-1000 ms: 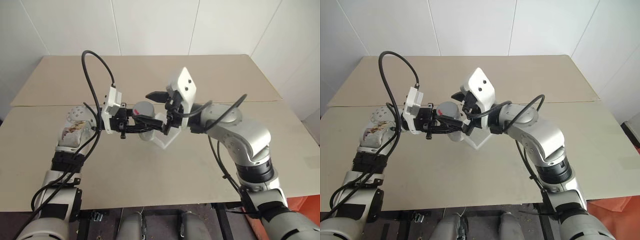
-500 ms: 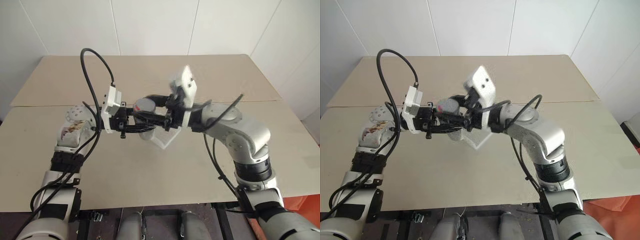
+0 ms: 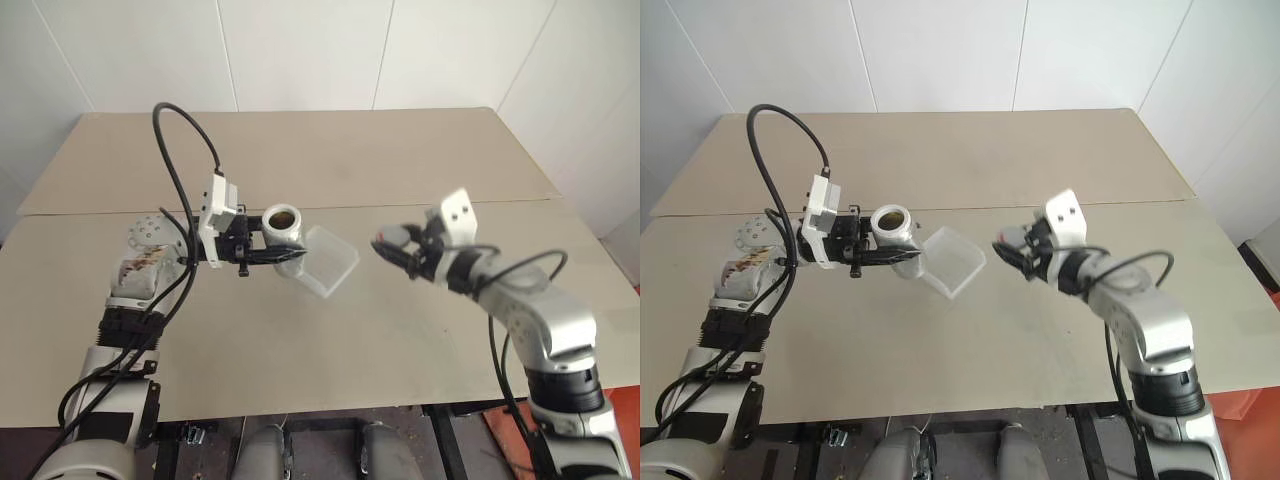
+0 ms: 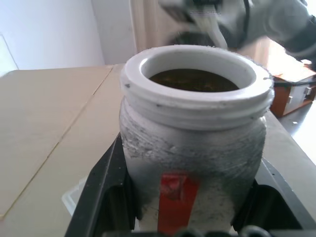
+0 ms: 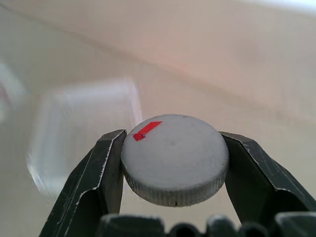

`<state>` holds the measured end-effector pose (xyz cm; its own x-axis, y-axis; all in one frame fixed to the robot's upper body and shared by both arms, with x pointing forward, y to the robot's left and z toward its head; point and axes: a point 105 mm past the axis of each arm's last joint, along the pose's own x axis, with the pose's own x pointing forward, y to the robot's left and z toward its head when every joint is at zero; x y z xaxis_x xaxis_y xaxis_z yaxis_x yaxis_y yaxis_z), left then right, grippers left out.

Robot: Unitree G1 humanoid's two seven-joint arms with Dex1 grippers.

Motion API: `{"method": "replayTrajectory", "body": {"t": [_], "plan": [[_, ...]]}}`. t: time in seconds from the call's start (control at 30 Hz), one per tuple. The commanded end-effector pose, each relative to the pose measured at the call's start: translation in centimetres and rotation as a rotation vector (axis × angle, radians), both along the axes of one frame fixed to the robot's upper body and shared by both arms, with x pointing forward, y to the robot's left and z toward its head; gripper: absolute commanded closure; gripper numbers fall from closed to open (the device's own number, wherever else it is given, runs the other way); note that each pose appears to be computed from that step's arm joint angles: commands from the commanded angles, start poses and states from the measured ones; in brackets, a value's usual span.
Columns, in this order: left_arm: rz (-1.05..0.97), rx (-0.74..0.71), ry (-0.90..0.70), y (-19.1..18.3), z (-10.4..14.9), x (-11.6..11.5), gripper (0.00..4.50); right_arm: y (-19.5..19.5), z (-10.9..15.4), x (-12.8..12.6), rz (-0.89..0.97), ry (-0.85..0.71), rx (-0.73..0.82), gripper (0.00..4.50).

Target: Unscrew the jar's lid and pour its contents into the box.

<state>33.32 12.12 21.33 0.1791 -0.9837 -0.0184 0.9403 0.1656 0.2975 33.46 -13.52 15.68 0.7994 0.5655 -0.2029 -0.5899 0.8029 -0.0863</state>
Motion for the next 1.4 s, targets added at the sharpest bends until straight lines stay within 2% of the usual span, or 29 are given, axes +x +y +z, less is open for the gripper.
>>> {"method": "replayTrajectory", "body": {"t": [0.03,0.07,0.13,0.27,0.33,0.5,0.57,0.67,0.73,0.8,0.87,1.1,1.23,1.4], "plan": [[0.066,-0.015,-0.057,0.9,1.0,0.5,2.56,0.3,-0.3,-0.1,-0.005,-0.037,0.021,1.74],[0.08,-0.017,-0.063,0.9,1.0,0.6,2.56,0.3,-1.0,-0.1,-0.01,-0.025,0.012,1.74],[0.103,-0.025,-0.079,0.8,1.2,0.9,2.56,0.3,-2.1,-0.1,-0.012,0.01,0.012,1.02],[0.141,-0.003,-0.146,0.4,1.2,1.4,2.56,0.3,-2.5,-0.4,0.012,0.046,-0.004,0.03],[0.185,0.011,-0.195,0.2,1.3,1.9,2.56,0.0,-2.1,-0.6,0.025,0.04,-0.029,0.03],[0.41,0.101,-0.494,-1.0,2.2,4.4,2.56,0.0,2.0,-1.9,0.133,-0.006,-0.049,0.03],[0.491,0.155,-0.667,-1.6,2.7,5.3,2.56,0.7,3.4,-2.6,0.197,0.01,-0.062,0.03],[0.542,0.41,-1.165,-3.3,2.4,6.5,2.56,2.3,5.1,-4.4,0.364,0.052,-0.069,0.03],[0.458,0.568,-1.516,-4.2,1.5,7.0,2.56,2.9,6.0,-4.9,0.423,0.045,-0.083,0.03],[0.358,0.615,-1.754,-4.6,0.9,7.3,2.56,3.1,6.6,-5.1,0.452,0.038,-0.091,0.03],[0.274,0.617,-1.914,-5.1,0.8,7.5,2.56,3.3,7.3,-5.3,0.477,0.023,-0.097,0.03],[0.098,0.597,-2.146,-6.7,-0.1,7.8,2.56,3.4,8.3,-5.4,0.49,-0.019,-0.1,0.03],[0.056,0.583,-2.178,-6.5,-0.3,7.7,2.56,3.5,8.7,-5.7,0.493,-0.04,-0.083,0.03],[0.118,0.584,-2.207,-6.4,0.5,8.1,2.56,3.7,8.9,-6.1,0.5,-0.055,-0.062,0.03]]}}
